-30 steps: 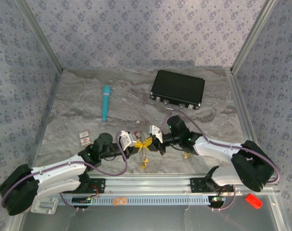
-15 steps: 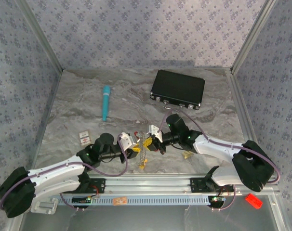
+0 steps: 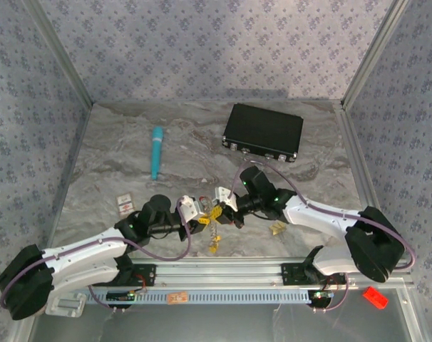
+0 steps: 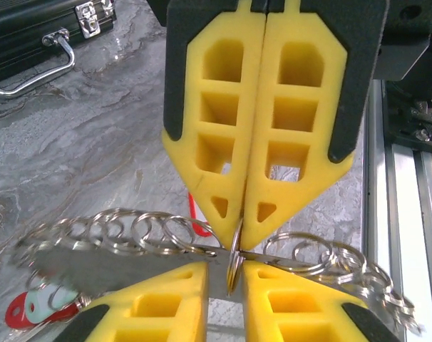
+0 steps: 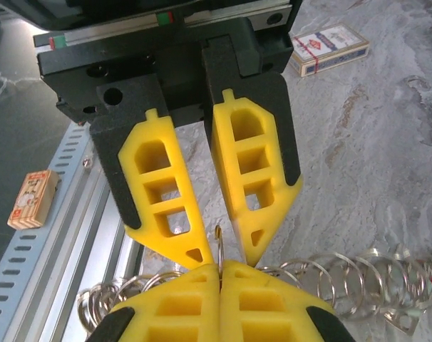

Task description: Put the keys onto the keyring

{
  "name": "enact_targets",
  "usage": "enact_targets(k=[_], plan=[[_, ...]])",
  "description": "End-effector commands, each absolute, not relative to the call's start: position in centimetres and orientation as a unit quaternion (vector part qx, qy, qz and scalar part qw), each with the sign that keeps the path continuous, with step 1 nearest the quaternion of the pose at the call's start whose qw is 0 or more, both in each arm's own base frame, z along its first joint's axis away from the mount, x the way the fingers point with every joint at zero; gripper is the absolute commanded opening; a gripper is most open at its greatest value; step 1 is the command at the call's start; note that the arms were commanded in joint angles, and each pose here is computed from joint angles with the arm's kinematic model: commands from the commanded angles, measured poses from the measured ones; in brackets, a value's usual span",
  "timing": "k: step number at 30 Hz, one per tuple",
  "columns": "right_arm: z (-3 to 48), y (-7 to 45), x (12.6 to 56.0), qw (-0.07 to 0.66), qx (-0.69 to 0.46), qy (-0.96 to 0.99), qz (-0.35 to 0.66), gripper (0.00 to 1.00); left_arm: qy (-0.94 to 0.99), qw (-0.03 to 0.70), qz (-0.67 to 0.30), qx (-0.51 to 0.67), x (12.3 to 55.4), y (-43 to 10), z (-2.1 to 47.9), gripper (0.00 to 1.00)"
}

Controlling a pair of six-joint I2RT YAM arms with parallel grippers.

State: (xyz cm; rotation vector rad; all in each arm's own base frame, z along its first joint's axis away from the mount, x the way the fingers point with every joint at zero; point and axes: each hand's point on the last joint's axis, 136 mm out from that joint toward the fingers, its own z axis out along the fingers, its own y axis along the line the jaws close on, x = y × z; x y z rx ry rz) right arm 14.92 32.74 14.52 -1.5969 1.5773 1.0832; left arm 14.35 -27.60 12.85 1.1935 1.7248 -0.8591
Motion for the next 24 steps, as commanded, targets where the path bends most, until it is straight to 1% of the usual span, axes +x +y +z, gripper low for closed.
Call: enact_targets(k=[1, 10, 15, 24], plan=[[15.0, 33.2, 14.0, 0.304, -0.635, 0.579, 0.412, 0.00, 0.672, 0.434, -0.346, 0.490, 14.4, -28.3, 14.4, 0.17], [14.1, 33.1, 13.5, 0.278, -0.655, 0.584, 0.391, 0.00, 0.670, 0.430, -0.341, 0.500, 14.5, -28.5, 14.6, 0.14], [14.1, 33.1, 13.7, 0.279, -0.655, 0.589, 0.384, 0.00, 0.670, 0.433, -0.337, 0.499, 14.6, -28.4, 14.8, 0.16], [14.5, 32.8, 14.2, 0.292, -0.644, 0.594, 0.383, 0.00, 0.679, 0.433, -0.342, 0.484, 14.5, -28.0, 14.7, 0.21]])
